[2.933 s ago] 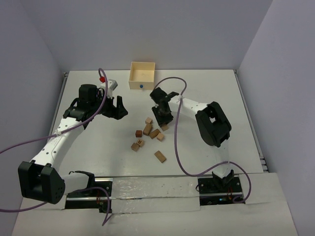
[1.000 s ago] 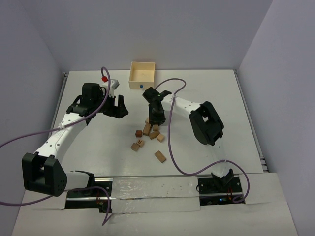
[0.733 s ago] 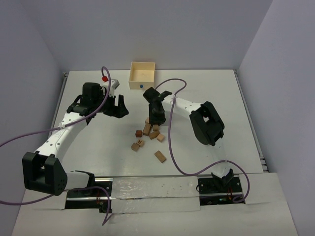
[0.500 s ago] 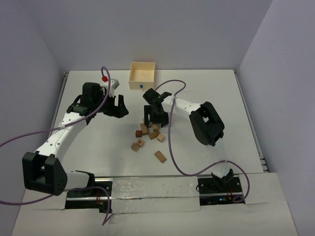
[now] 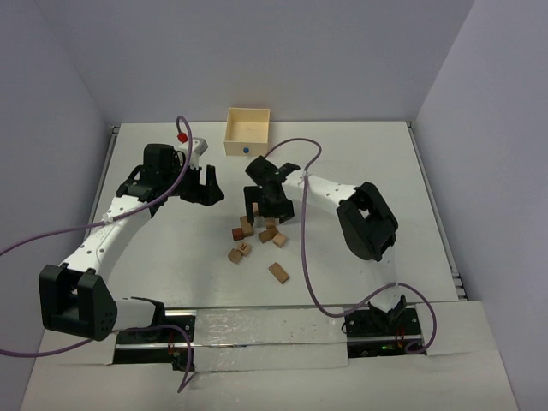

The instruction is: Build the wood block tower

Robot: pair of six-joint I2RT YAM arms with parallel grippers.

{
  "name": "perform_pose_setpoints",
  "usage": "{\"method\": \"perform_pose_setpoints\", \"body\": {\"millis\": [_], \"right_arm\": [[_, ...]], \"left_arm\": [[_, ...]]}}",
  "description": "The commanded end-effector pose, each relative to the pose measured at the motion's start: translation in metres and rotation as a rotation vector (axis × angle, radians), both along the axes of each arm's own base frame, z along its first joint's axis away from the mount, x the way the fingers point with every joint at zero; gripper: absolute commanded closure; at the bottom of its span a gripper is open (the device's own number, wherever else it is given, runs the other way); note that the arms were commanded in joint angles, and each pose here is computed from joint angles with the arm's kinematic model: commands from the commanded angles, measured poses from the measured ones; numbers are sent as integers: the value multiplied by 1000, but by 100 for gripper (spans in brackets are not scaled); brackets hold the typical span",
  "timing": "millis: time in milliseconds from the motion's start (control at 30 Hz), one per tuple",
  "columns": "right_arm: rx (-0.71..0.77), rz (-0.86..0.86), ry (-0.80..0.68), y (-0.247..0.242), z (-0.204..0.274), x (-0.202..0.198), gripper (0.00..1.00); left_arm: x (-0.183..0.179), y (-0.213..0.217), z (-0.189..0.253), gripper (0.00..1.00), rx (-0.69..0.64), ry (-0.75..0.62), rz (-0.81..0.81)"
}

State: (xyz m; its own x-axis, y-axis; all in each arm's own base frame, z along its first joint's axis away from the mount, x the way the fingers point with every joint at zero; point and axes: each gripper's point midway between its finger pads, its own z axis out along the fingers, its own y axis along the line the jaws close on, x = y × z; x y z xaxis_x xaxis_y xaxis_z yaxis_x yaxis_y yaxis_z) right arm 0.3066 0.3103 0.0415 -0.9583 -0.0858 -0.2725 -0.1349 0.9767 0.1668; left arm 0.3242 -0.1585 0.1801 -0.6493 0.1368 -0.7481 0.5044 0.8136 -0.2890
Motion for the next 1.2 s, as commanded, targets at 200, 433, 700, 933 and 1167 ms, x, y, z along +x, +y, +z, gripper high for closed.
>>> {"method": "perform_pose_setpoints", "body": {"millis": [200, 433, 700, 933, 1167], "right_arm": [[97, 187, -206, -11, 80, -22, 0], [176, 292, -343, -40, 130, -30, 0], [253, 7, -383, -139, 169, 18, 0], [278, -83, -396, -166, 170, 21, 0], [296, -79, -398, -163, 173, 22, 0]], "left_arm": [[-15, -13, 41, 13, -80, -155, -128], [-39, -42, 21, 26, -34, -209, -321], [-69, -105, -29, 36, 134, -162, -392], [-79, -137, -63, 38, 214, -130, -459], [-65, -142, -82, 42, 282, -147, -497]]}}
